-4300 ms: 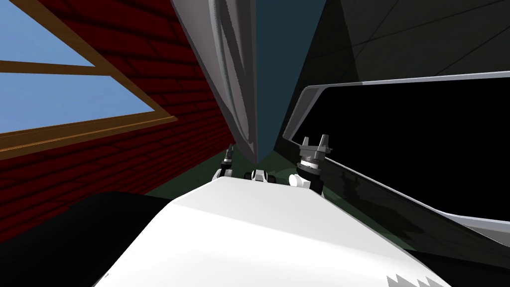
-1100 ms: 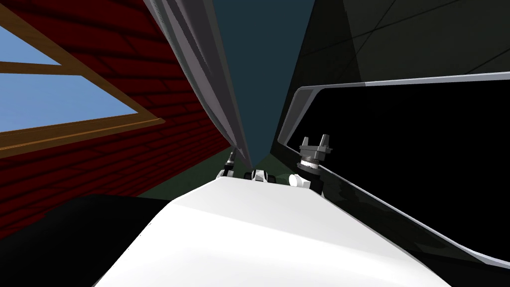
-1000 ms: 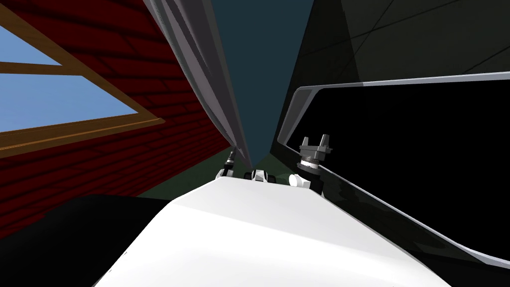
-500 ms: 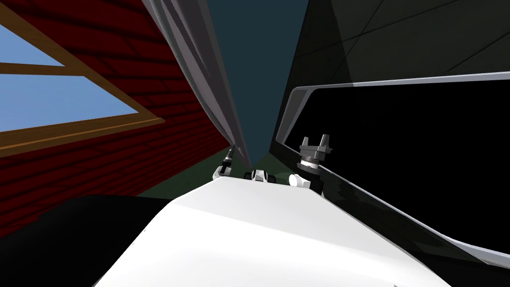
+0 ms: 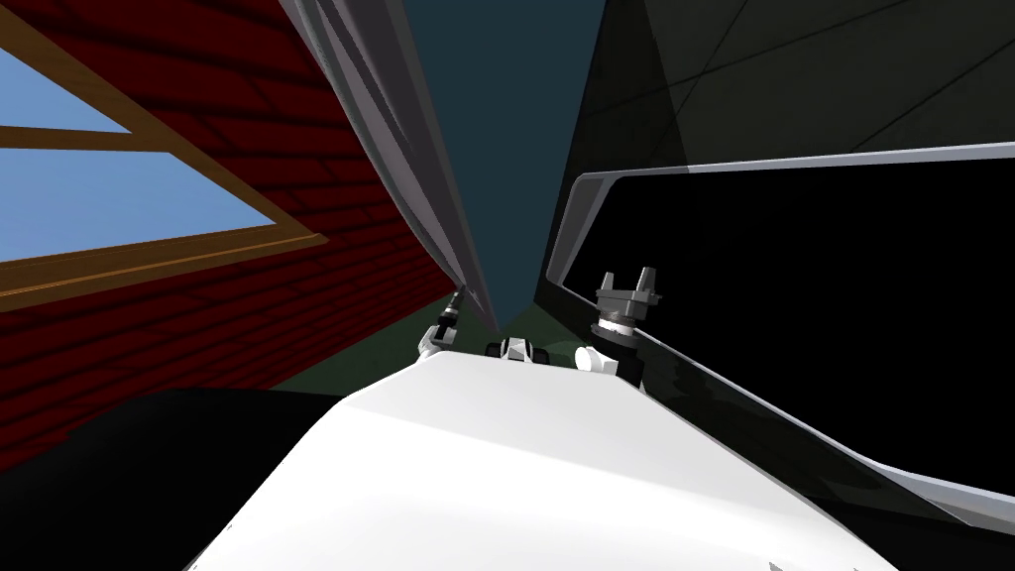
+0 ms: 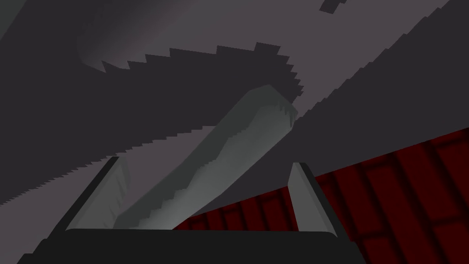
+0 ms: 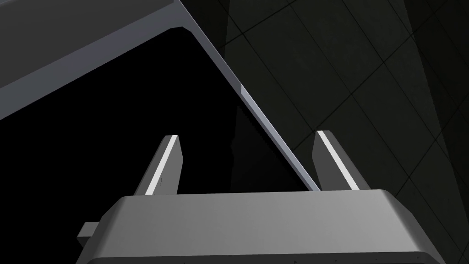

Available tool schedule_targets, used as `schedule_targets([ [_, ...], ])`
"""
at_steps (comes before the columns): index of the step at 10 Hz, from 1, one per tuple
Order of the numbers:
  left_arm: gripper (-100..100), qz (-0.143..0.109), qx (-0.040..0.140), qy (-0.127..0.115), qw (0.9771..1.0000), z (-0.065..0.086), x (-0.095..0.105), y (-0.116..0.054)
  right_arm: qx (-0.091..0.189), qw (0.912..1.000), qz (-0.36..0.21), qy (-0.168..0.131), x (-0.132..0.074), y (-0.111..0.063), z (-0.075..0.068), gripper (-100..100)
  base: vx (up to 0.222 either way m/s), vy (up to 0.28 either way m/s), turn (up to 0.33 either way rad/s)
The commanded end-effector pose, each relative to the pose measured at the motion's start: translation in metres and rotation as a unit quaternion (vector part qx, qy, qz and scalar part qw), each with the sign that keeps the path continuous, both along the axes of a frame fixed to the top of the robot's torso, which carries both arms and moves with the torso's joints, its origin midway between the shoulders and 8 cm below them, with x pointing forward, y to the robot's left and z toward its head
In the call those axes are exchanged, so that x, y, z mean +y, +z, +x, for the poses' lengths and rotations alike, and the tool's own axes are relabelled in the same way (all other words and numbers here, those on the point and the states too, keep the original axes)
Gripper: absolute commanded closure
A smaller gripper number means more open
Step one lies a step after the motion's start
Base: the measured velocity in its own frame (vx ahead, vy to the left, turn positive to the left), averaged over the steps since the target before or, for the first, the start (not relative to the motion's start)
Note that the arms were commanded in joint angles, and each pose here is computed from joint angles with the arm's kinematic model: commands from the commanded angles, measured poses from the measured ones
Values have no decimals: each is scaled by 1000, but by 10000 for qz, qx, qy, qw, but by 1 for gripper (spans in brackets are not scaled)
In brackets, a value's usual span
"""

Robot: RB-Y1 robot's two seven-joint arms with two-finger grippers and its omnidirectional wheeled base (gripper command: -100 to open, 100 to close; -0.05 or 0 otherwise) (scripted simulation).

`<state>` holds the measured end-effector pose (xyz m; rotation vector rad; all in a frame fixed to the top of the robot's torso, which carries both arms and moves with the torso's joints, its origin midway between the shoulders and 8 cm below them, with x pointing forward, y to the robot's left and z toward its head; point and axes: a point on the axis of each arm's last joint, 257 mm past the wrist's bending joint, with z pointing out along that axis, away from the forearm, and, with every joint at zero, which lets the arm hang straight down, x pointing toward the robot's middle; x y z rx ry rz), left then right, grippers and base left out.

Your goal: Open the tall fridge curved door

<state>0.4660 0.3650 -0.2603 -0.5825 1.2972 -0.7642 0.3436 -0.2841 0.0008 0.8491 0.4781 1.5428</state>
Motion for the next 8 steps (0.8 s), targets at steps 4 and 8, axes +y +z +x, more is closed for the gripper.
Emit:
schedule_targets([
  [4,-100,340,165,119,9992,17,28,19,0,10000,0,0,0,0,0,0,-36,-47,-7],
  [8,-100,598,252,223,9976,28,48,37,0,10000,0,0,0,0,0,0,-30,-34,-6],
])
